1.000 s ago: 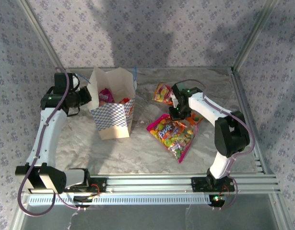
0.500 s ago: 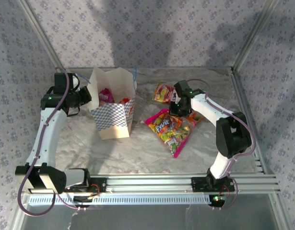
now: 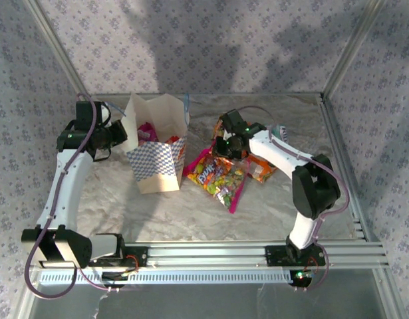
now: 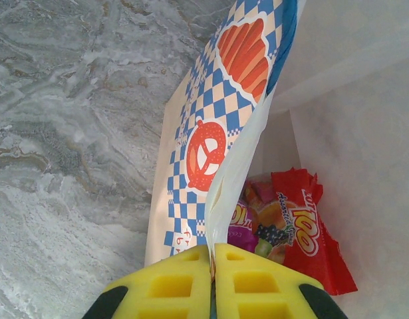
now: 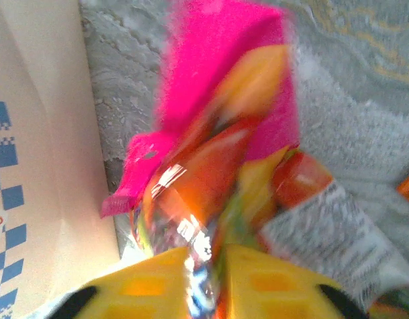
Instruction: Place the snacks into the paper bag
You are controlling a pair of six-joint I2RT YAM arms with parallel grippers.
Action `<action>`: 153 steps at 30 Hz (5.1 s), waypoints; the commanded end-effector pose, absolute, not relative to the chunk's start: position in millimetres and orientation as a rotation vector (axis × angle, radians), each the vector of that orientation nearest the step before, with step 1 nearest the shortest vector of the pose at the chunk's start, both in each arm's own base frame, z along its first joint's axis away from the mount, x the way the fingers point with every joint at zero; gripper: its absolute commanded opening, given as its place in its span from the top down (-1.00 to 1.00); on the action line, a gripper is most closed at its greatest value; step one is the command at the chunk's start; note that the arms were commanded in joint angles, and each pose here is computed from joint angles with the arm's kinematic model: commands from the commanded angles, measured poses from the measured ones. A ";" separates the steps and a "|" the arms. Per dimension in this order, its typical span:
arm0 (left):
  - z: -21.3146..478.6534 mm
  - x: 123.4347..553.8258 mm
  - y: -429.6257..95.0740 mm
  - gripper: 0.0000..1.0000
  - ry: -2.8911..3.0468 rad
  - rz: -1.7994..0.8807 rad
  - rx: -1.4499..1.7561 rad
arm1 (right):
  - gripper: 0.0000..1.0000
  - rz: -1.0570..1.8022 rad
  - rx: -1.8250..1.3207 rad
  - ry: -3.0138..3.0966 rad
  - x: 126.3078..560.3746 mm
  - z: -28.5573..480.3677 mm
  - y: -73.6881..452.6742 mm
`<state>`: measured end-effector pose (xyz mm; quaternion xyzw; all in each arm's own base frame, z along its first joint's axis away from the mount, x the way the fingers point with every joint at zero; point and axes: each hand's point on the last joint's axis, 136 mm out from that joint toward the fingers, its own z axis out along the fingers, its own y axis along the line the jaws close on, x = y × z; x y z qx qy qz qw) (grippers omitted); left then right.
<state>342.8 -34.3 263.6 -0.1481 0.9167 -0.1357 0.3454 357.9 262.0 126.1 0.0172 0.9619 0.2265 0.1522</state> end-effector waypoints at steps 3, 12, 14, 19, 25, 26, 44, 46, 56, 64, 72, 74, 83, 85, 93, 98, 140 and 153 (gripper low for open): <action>259.2 343.9 -33.3 0.86 2.389 -0.337 -0.360 | 0.05 0.560 0.016 2.720 355.8 148.0 239.7; 261.0 344.6 -33.2 0.83 2.387 -0.336 -0.354 | -0.85 0.534 0.050 2.690 316.7 161.4 204.2; 260.4 345.2 -33.2 0.80 2.389 -0.335 -0.354 | -0.96 0.528 0.099 2.667 303.4 162.1 190.5; 261.0 348.4 -36.1 0.80 2.384 -0.358 -0.350 | -1.00 0.540 0.182 2.663 280.2 155.7 167.5; 261.8 350.5 -37.9 0.80 2.382 -0.373 -0.351 | -1.00 0.642 0.094 2.722 270.8 111.8 174.3; 261.9 350.2 -38.7 0.80 2.382 -0.376 -0.350 | -1.00 0.656 0.096 2.737 270.0 104.8 175.3; 265.4 343.5 -35.4 0.79 2.384 -0.344 -0.334 | -1.00 0.842 0.082 2.769 263.3 54.2 188.7; 265.0 342.9 -34.0 0.79 2.387 -0.331 -0.337 | -1.00 0.858 0.071 2.754 265.6 54.2 191.3; 263.3 341.9 -34.6 0.79 2.398 -0.335 -0.336 | -1.00 0.962 -0.088 2.709 266.4 46.3 225.4; 263.2 340.9 -34.9 0.79 2.400 -0.338 -0.337 | -1.00 0.914 -0.022 2.774 274.4 22.4 228.7; 264.2 339.7 -34.9 0.79 2.401 -0.336 -0.333 | -0.68 0.843 -0.005 2.781 284.9 22.8 232.4; 263.7 340.0 -34.8 0.79 2.401 -0.335 -0.334 | -0.57 0.834 0.005 2.773 286.9 26.2 231.1; 264.0 339.9 -35.1 0.79 2.400 -0.337 -0.334 | 0.16 0.731 0.036 2.755 296.2 54.3 218.5; 264.2 340.4 -34.4 0.79 2.398 -0.335 -0.336 | 0.29 0.719 0.024 2.751 297.5 61.8 217.6; 266.5 339.8 -34.8 0.79 2.392 -0.337 -0.335 | 0.40 0.692 -0.012 2.728 297.8 92.0 215.1; 267.3 339.4 -34.7 0.80 2.390 -0.338 -0.335 | 0.41 0.650 -0.054 2.694 302.4 118.0 211.5; 273.1 341.9 -35.3 0.81 2.373 -0.344 -0.331 | 0.69 0.570 -0.165 2.360 318.0 285.5 192.7; 283.4 344.0 -37.5 0.80 2.350 -0.362 -0.321 | 0.70 0.517 -0.240 2.187 310.2 353.6 194.6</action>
